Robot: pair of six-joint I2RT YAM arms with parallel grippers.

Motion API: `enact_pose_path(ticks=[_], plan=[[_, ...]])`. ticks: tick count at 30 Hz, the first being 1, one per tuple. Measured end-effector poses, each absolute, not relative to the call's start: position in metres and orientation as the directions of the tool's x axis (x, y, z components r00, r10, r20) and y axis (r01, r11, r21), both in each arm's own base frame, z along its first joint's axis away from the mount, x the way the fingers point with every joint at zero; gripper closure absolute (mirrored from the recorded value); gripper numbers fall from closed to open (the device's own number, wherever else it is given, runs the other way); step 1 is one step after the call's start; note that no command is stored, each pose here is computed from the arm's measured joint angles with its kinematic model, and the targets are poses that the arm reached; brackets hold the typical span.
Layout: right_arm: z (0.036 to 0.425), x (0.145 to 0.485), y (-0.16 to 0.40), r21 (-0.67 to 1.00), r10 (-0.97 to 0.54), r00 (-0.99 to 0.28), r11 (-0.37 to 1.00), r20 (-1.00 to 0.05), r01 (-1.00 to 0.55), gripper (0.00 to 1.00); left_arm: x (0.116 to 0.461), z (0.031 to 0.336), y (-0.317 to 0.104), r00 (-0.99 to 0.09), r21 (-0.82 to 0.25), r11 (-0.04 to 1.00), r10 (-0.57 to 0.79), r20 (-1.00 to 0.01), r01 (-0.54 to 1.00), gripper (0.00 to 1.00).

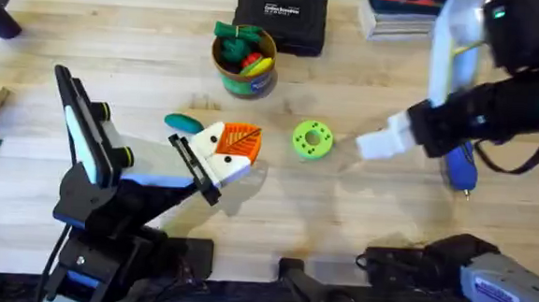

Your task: Pick up the gripper from the table and insert it into the empty holder that is missing its gripper. Then pick up a screw, insert it into the mounting hole, and use the screwdriver to tighten it. Finally, clean up the table by picking up the vegetable and placing it into the bucket.

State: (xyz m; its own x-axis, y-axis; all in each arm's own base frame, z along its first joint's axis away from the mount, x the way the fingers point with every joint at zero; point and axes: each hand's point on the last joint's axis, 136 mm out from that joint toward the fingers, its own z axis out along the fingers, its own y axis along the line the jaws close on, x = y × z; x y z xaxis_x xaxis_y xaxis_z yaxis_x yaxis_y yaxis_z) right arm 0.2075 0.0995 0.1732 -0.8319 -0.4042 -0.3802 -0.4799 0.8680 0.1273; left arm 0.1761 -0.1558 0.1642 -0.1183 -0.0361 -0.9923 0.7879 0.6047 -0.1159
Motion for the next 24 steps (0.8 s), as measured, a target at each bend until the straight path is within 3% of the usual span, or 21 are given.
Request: enact_pose_path(ticks=[5,12,24], plan=[[0.174,0.24,0.01,-0.063,-0.177,-0.902,0.984,-0.395,-0.165,0.007,0.176,0.164,-0.156,-0.119,-0.116,0.605,-0.036,-0.992,0.788,0.996],[0.163,0.259,-0.082,-0.164,0.049,-0.918,0.979,-0.394,0.123,0.007,0.176,0.164,-0.156,-0.119,-0.116,0.605,-0.036,-0.992,0.788,0.996],[0.091,0.261,-0.116,-0.053,-0.042,-0.983,0.998,-0.179,-0.033,0.007,0.176,0.164,-0.156,-0.119,-0.116,0.605,-0.036,-0.992,0.788,0.997]])
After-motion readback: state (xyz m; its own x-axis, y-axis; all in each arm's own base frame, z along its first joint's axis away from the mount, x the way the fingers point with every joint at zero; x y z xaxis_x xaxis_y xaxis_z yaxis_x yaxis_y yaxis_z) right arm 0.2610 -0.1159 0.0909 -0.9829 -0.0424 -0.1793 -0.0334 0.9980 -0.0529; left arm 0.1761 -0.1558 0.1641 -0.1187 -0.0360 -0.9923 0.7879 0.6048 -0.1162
